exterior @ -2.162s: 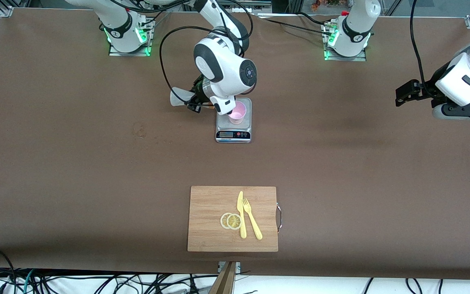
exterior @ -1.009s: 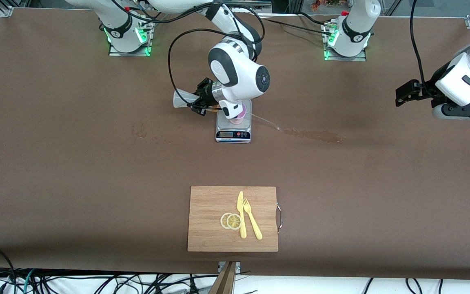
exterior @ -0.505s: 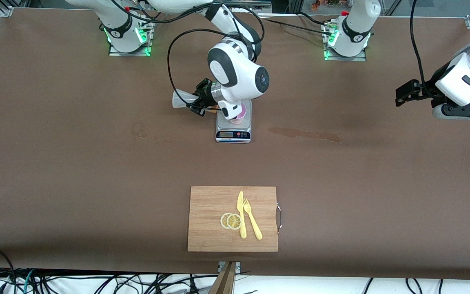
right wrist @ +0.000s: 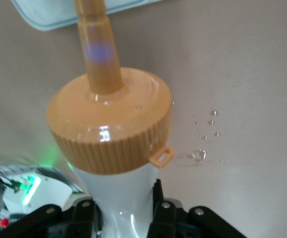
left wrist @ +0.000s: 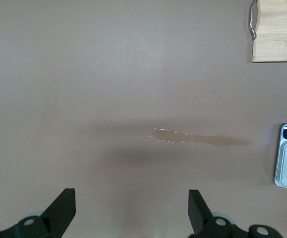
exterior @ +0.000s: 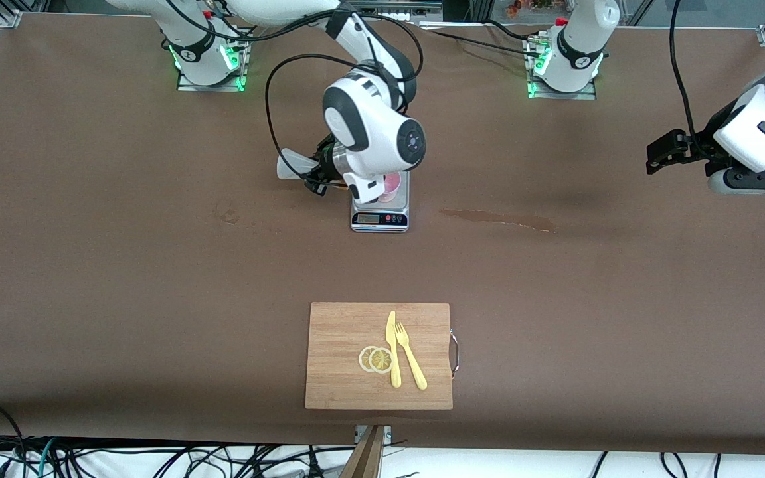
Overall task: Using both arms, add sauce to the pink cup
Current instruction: 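Carry the bottle back and lower it onto the table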
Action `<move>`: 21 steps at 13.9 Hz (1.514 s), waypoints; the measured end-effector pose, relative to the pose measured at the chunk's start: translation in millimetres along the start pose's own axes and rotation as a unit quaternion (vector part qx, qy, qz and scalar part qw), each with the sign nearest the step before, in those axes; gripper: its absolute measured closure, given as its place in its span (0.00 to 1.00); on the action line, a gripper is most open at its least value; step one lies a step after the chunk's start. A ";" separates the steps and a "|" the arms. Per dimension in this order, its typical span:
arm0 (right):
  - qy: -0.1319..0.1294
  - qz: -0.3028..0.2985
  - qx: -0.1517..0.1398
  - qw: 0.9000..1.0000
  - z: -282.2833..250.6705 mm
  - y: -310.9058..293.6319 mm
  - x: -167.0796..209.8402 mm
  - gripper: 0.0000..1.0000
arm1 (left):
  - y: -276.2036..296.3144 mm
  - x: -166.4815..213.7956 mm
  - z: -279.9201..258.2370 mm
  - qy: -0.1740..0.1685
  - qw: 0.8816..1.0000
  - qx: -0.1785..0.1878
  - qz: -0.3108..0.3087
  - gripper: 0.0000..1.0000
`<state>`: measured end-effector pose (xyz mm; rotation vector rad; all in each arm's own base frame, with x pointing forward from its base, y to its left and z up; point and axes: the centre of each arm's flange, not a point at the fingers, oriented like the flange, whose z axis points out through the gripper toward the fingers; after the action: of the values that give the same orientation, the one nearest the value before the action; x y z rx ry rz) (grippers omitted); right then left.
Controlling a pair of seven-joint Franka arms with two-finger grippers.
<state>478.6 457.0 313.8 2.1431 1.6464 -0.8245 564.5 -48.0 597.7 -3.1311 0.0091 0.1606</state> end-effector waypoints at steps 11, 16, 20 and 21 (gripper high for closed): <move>0.272 -0.007 0.144 0.951 16.1 153.7 -226.4 0.62 | -1.1 1.8 1.3 -0.001 1.000 0.000 -0.001 0.00; 0.407 -0.015 0.169 0.897 79.1 216.5 -295.5 0.62 | -1.0 1.8 0.8 0.000 1.000 0.000 -0.001 0.00; 0.504 -0.037 0.165 0.847 114.4 236.2 -314.8 0.62 | -1.1 1.8 -2.6 0.003 1.000 0.000 -0.001 0.00; 0.522 -0.043 0.157 0.837 125.6 241.5 -321.6 0.62 | -1.1 1.8 -2.8 0.003 1.000 0.000 -0.001 0.00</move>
<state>622.0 68.1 389.2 3.0536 2.1624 0.2066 566.6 -47.0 600.2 -3.1324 0.0059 0.1500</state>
